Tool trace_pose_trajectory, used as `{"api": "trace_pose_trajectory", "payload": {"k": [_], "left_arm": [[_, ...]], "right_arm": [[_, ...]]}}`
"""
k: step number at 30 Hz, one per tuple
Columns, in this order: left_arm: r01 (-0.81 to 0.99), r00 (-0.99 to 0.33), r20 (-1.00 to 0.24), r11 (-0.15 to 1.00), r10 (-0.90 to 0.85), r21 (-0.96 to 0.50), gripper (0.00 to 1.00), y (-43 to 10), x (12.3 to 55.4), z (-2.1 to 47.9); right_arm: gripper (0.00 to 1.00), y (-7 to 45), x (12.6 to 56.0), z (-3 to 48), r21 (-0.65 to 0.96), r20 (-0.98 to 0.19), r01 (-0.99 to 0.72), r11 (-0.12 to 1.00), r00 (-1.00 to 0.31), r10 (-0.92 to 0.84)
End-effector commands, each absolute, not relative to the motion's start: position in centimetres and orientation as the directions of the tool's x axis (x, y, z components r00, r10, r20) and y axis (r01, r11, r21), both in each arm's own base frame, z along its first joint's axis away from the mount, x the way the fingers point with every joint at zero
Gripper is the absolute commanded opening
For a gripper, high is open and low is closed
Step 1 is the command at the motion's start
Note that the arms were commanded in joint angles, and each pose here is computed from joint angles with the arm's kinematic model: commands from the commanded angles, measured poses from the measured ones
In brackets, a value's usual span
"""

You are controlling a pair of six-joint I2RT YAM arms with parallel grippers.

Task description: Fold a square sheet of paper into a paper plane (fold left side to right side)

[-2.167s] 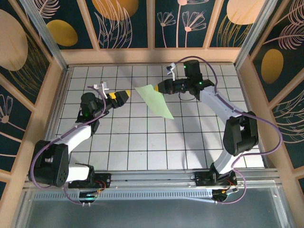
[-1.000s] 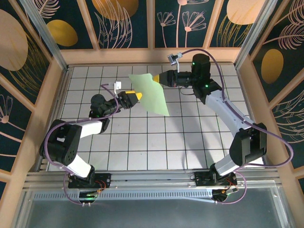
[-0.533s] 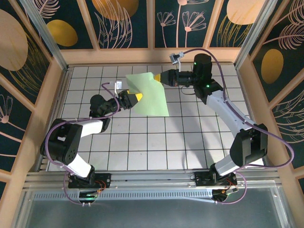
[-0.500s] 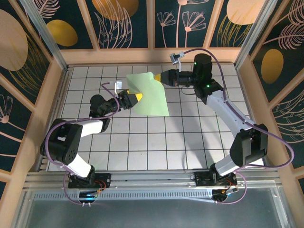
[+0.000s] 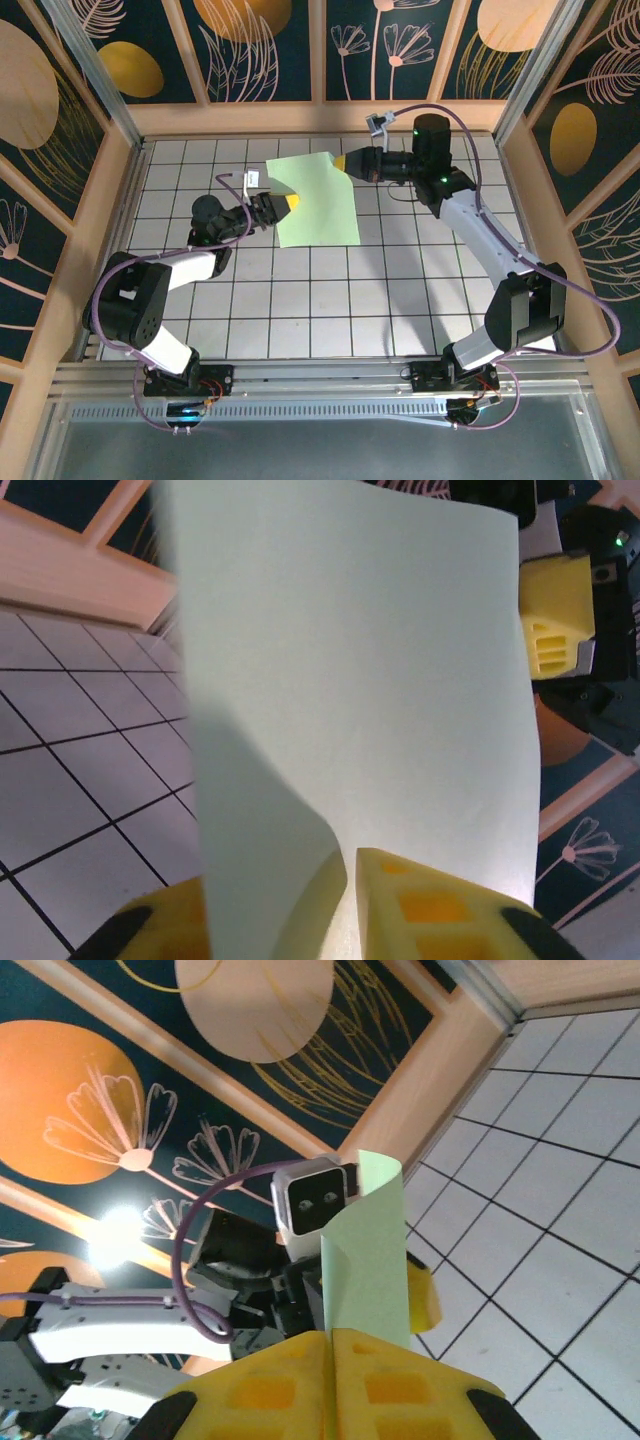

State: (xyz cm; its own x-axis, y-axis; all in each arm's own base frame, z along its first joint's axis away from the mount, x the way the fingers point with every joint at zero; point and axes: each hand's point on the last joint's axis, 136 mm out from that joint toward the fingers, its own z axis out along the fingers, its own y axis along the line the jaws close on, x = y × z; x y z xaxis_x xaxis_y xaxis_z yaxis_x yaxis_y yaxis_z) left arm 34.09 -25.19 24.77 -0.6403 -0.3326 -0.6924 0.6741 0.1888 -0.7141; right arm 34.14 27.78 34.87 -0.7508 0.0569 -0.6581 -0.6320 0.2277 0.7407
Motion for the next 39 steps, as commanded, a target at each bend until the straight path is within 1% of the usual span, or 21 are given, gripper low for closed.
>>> {"api": "trace_pose_trajectory", "payload": {"k": [1,5,7,9,11,13,15,18,24,26,27,34,39], "left_arm": [[0.624,-0.674,-0.667,0.238,-0.318,-0.744,0.11,-25.5,35.2,23.7],[0.502,-0.758,-0.583,0.310,-0.293,-0.808,0.00,-25.4,36.1,20.2],[0.441,-0.800,-0.535,0.337,-0.273,-0.832,0.00,-25.4,36.1,18.3],[0.377,-0.844,-0.480,0.371,-0.240,-0.849,0.00,-25.5,36.0,16.1],[0.312,-0.879,-0.425,0.414,-0.216,-0.855,0.00,-25.3,36.0,13.8],[0.264,-0.903,-0.382,0.449,-0.195,-0.854,0.00,-25.2,35.9,12.1],[0.195,-0.933,-0.315,0.489,-0.176,-0.850,0.00,-25.1,35.9,9.2],[0.136,-0.956,-0.254,0.544,-0.148,-0.828,0.00,-24.9,36.0,6.7],[0.082,-0.978,-0.182,0.619,-0.100,-0.781,0.00,-24.5,35.8,3.8],[0.071,-0.982,-0.166,0.634,-0.092,-0.770,0.01,-24.2,35.4,3.2],[0.088,-0.978,-0.187,0.631,-0.092,-0.771,0.02,-24.4,36.2,3.9],[0.087,-0.980,-0.181,0.627,-0.088,-0.774,0.07,-24.5,36.0,4.0],[0.093,-0.977,-0.189,0.599,-0.099,-0.796,0.21,-24.9,36.1,5.0]], "right_arm": [[0.15,26.5,34.9,33.1,0.723,-0.662,-0.614,0.316,-0.747,0.064],[0.30,25.2,36.1,30.0,0.719,-0.640,-0.563,0.406,-0.765,0.073],[0.37,24.4,36.7,28.4,0.714,-0.629,-0.533,0.454,-0.773,0.081],[0.42,23.4,37.4,26.5,0.707,-0.612,-0.490,0.511,-0.786,0.093],[0.45,22.7,37.8,24.6,0.691,-0.596,-0.453,0.563,-0.798,0.090],[0.46,22.5,37.8,22.8,0.689,-0.572,-0.423,0.589,-0.816,0.082],[0.44,22.4,37.9,21.0,0.693,-0.542,-0.389,0.607,-0.836,0.082],[0.37,22.8,37.5,18.0,0.704,-0.492,-0.344,0.621,-0.867,0.077],[0.19,25.6,36.2,11.8,0.730,-0.372,-0.278,0.624,-0.928,0.021],[0.15,26.2,35.9,9.7,0.729,-0.330,-0.247,0.639,-0.944,0.011],[0.15,26.3,35.9,8.7,0.726,-0.313,-0.232,0.648,-0.950,0.010],[0.13,26.5,35.3,3.9,0.693,-0.223,-0.163,0.702,-0.975,-0.006],[0.12,25.6,34.7,1.6,0.641,-0.181,-0.124,0.758,-0.983,-0.008]]}}
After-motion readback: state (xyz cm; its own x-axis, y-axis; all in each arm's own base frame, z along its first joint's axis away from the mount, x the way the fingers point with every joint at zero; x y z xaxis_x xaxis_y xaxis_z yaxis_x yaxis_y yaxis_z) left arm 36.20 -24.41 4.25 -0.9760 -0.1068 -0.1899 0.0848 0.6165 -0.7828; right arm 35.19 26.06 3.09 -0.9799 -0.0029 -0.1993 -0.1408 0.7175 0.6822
